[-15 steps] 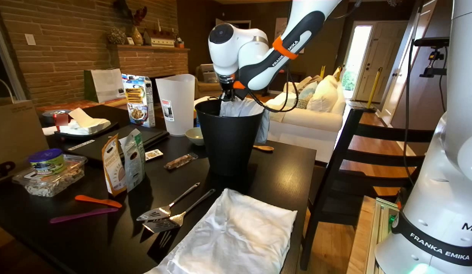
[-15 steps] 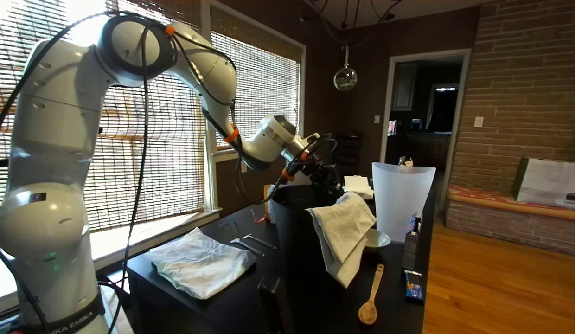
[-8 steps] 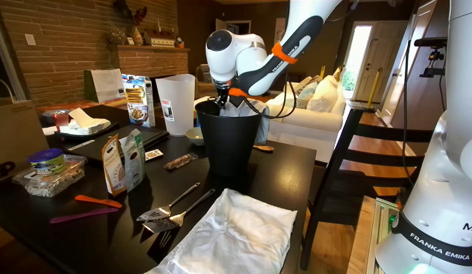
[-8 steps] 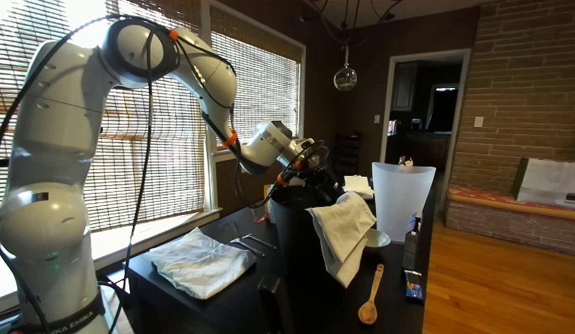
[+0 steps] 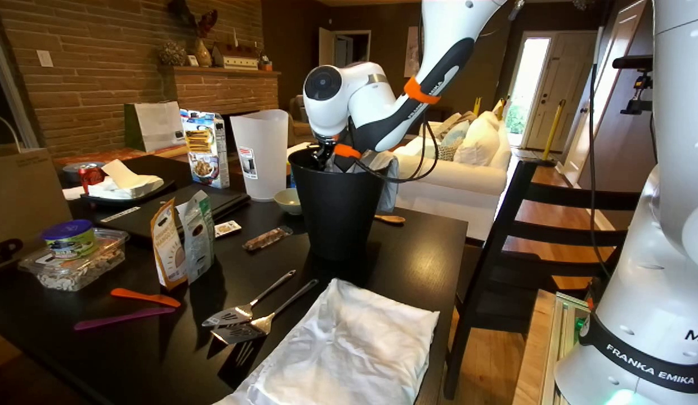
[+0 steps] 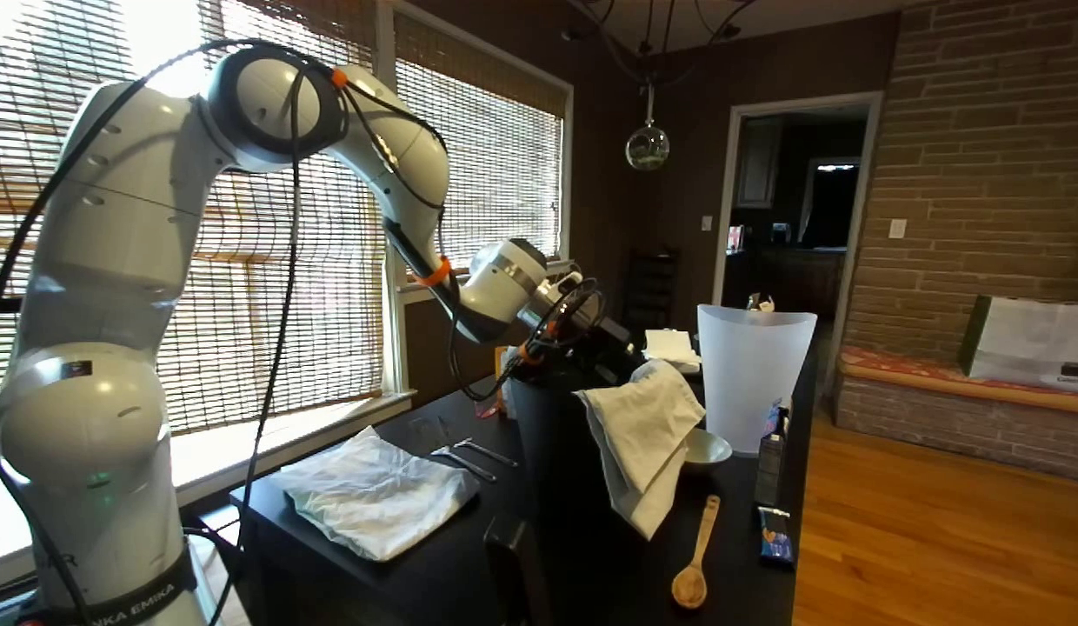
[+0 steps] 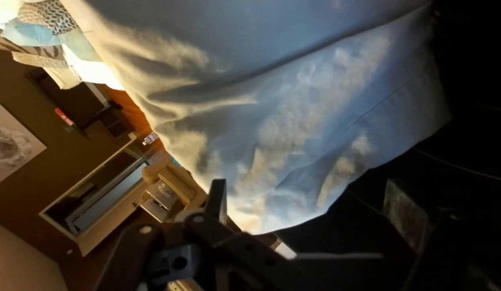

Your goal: Remove the white cloth from the bin and put it on the table.

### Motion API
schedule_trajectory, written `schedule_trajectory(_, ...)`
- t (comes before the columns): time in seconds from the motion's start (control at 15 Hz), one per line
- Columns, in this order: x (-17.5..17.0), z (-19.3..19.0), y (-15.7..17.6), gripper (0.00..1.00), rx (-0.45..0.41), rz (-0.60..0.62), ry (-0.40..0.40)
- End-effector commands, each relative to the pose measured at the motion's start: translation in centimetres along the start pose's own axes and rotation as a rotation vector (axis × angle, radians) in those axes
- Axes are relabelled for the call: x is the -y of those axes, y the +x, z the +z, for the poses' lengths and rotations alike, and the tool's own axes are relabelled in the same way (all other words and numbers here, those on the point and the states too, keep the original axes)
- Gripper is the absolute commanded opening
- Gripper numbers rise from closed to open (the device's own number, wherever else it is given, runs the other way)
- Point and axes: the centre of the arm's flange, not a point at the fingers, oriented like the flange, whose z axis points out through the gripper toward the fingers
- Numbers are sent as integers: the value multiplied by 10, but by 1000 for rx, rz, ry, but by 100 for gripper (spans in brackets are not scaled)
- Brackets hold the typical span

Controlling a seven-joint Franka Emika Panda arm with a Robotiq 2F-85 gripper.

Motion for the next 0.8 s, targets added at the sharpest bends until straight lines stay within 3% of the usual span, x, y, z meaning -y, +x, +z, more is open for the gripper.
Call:
schedule_trajectory(0.0, 10, 8, -11, 100, -34, 38, -51)
schedule_trajectory(0.6, 22, 12, -16, 100, -27, 50, -126)
schedule_trajectory(0.67, 23, 11, -16, 90, -21, 45, -135)
schedule_trajectory(0.73, 24, 11, -17, 74, -16, 38, -142)
